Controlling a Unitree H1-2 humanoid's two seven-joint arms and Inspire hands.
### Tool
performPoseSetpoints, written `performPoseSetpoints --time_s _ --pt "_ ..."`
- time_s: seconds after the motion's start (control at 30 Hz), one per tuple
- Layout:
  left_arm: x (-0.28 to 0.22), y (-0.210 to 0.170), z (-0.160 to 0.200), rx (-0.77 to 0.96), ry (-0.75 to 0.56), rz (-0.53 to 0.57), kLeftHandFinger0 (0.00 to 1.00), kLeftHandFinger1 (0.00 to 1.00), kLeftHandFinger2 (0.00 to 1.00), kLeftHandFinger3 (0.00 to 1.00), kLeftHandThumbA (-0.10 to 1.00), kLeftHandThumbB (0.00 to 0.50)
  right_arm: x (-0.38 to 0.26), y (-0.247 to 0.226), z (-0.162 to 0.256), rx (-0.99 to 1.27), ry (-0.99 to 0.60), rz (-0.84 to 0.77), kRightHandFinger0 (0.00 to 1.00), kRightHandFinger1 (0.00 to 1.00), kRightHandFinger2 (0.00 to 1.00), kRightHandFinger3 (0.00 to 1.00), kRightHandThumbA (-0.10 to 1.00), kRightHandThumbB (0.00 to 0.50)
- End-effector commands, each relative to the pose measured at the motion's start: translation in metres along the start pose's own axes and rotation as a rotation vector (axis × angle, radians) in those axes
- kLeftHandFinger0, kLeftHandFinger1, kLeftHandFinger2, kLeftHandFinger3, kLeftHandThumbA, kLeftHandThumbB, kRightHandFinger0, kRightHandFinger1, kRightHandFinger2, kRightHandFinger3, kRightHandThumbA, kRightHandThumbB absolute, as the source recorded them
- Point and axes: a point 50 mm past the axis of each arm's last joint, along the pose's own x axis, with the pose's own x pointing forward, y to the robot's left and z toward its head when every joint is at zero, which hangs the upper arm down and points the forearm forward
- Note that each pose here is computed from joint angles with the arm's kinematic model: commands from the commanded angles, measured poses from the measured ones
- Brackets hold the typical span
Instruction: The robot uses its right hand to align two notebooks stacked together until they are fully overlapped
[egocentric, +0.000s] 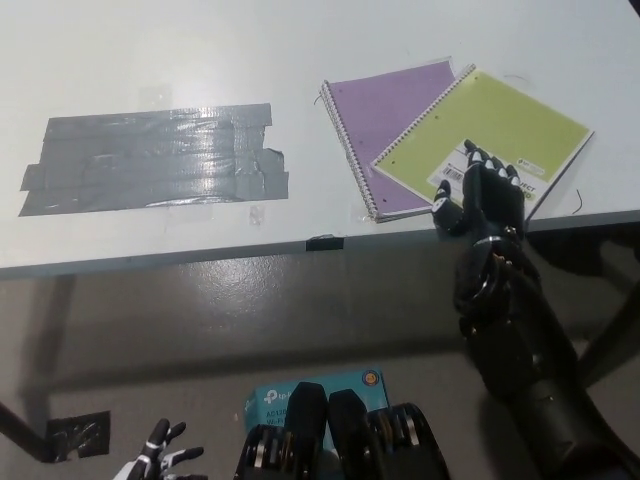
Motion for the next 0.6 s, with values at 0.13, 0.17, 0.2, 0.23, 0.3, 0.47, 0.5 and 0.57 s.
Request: performPoseSetpoints --time_s 0.13,0.17,0.2,0.23,0.3,0.47,0.5,0.57 --pt "-0.004 0.005 0.006 0.008 -0.039 -0.057 0.74 0.75 0.9 1.0 1.0 0.5 -0.017 0.037 -0.036 -0.002 -0.001 0.341 1.0 1.0 1.0 1.0 1.0 0.359" --pt "-0.004 0.005 0.006 0.002 -0.038 -0.057 0.68 0.73 0.91 1.0 1.0 0.5 -0.017 0.034 -0.036 -0.072 -0.052 0.36 1.0 1.0 1.0 1.0 1.0 0.34" --pt "-0.004 0.005 0.006 0.001 -0.038 -0.057 0.68 0.73 0.91 1.0 1.0 0.5 -0.018 0.033 -0.036 -0.081 -0.058 0.364 1.0 1.0 1.0 1.0 1.0 0.338" --pt "-0.004 0.005 0.006 -0.01 -0.041 -0.066 0.68 0.74 0.93 1.0 1.0 0.5 -0.019 0.027 -0.037 -0.153 -0.114 0.385 1.0 1.0 1.0 1.0 1.0 0.333" --pt "-0.004 0.005 0.007 -0.006 -0.039 -0.068 0.68 0.75 0.94 1.0 1.0 0.5 -0.019 0.022 -0.04 -0.222 -0.165 0.396 1.0 1.0 1.0 1.0 1.0 0.358" --pt "-0.002 0.01 0.009 0.008 -0.038 -0.068 0.66 0.74 0.92 1.0 1.0 0.5 -0.014 0.012 -0.053 -0.451 -0.27 0.429 1.0 1.0 1.0 1.0 1.0 0.397" --pt "-0.004 0.01 0.008 0.016 -0.041 -0.065 0.68 0.75 0.91 1.0 1.0 0.5 -0.013 0.008 -0.063 -0.549 -0.306 0.435 1.0 1.0 1.0 1.0 1.0 0.407" --pt "-0.006 0.011 0.007 0.015 -0.035 -0.065 0.69 0.76 0.91 1.0 1.0 0.5 -0.012 0.007 -0.068 -0.602 -0.315 0.442 1.0 1.0 1.0 1.0 1.0 0.415"
